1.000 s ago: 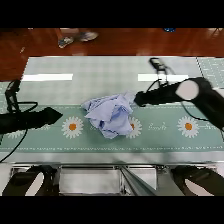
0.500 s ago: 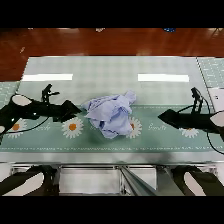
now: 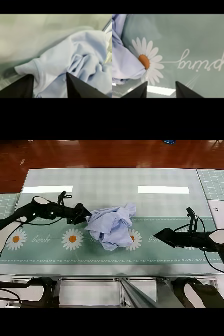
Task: Fold the shirts.
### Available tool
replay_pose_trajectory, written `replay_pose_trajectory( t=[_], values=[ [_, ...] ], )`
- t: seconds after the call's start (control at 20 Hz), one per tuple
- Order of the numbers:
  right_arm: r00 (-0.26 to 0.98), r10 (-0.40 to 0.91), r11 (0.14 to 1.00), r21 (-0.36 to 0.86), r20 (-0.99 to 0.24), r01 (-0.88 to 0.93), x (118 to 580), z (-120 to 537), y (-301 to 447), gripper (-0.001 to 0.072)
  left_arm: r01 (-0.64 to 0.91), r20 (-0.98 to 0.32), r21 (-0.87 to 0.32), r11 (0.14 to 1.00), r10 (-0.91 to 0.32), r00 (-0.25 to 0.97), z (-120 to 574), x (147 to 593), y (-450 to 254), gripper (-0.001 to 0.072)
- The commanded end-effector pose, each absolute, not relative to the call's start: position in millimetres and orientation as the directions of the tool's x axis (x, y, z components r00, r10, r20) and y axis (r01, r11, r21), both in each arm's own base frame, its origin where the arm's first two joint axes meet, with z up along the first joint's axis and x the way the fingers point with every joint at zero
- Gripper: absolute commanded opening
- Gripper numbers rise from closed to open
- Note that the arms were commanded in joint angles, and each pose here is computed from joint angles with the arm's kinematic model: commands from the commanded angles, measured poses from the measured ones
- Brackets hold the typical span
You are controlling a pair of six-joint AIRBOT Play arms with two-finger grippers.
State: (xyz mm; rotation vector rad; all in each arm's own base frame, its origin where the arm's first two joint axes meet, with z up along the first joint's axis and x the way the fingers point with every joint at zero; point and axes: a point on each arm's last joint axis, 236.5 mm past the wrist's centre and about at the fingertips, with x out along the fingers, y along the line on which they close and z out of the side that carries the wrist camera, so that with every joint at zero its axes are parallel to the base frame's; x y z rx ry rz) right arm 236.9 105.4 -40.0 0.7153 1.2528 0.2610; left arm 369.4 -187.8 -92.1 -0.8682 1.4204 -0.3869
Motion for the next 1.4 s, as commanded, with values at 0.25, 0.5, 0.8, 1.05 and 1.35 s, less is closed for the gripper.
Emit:
replay_pose_trajectory(
  t=[0.25, 0.5, 0.8, 1.05, 1.35],
  values=[
    [0.233, 0.588, 0.773, 0.623, -0.775, 0.120, 222, -48, 154, 0.0408, -0.137, -0.692, -0.721, 0.679, -0.714, 0.107, -79, 392, -205, 0.0020],
    [0.201, 0.626, 0.744, 0.654, -0.754, 0.136, 230, -76, 204, 0.0408, -0.113, -0.695, -0.718, 0.686, -0.717, 0.059, -75, 383, -206, 0.0020],
    [0.094, 0.667, 0.730, 0.673, -0.739, 0.118, 239, -101, 247, 0.0408, -0.099, -0.693, -0.720, 0.687, -0.720, 0.047, -75, 380, -207, 0.0020],
    [0.041, 0.688, 0.724, 0.689, -0.725, 0.028, 249, -101, 276, 0.0023, -0.095, -0.686, -0.726, 0.682, -0.727, 0.026, -72, 375, -208, 0.0020],
    [0.280, 0.713, 0.699, 0.683, -0.643, -0.214, 329, 44, 239, 0.0023, 0.034, -0.620, -0.759, 0.650, -0.738, 0.265, 40, 412, -144, 0.0020]
  ],
)
